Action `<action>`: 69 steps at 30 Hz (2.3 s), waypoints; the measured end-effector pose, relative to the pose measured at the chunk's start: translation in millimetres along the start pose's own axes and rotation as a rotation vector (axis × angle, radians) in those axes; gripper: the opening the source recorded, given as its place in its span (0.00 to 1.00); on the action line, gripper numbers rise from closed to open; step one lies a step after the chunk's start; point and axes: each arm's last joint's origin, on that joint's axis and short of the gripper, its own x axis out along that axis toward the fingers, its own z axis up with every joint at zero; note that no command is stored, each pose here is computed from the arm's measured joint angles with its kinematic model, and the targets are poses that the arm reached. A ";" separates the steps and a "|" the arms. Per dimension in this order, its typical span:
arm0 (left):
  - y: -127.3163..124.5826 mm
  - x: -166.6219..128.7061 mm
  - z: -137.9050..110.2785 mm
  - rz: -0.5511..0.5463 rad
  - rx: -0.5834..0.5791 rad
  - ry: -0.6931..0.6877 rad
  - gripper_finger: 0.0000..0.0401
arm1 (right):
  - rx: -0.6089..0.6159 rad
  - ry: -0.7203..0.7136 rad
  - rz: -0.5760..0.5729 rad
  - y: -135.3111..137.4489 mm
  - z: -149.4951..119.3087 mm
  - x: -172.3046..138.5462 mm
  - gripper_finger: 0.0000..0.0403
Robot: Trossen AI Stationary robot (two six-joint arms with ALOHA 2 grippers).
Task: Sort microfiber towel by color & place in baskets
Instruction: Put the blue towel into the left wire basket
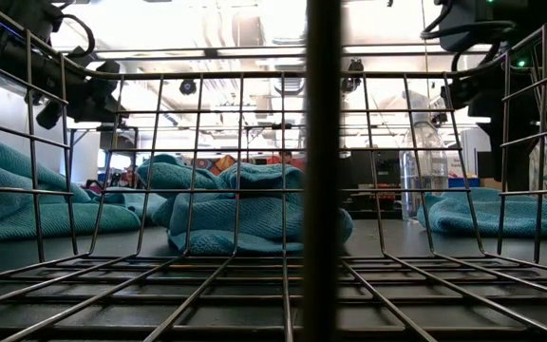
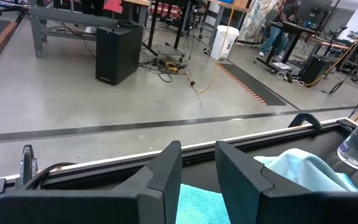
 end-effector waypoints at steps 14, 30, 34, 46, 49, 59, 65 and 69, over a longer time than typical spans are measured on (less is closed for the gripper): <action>0.0 0.0 -0.1 0.000 0.000 0.001 0.21 | 0.021 0.052 0.084 1.3 -10.2 24.5 0.53; 0.1 0.0 -0.3 0.001 0.001 0.003 0.21 | 0.028 0.062 0.146 2.7 -14.9 37.1 0.45; 0.1 0.0 -0.3 0.001 0.001 0.003 0.21 | 0.029 0.060 0.148 2.9 -14.7 37.1 0.30; 0.1 0.0 -0.3 0.001 0.000 0.003 0.21 | 0.044 0.062 0.149 3.0 -14.6 36.7 0.02; 0.1 0.0 -0.3 0.001 0.000 0.003 0.21 | 0.045 0.049 0.166 5.9 -10.4 30.4 0.02; 0.2 0.0 -0.8 0.002 0.002 0.008 0.21 | -0.031 -0.148 0.340 28.9 29.2 -34.3 0.02; 0.7 0.1 -2.3 0.006 0.005 0.019 0.21 | -0.085 -0.335 0.432 36.5 52.3 -80.9 0.02; 1.4 0.5 -5.0 0.011 0.009 0.035 0.21 | -0.123 -0.470 0.541 42.9 64.3 -113.5 0.02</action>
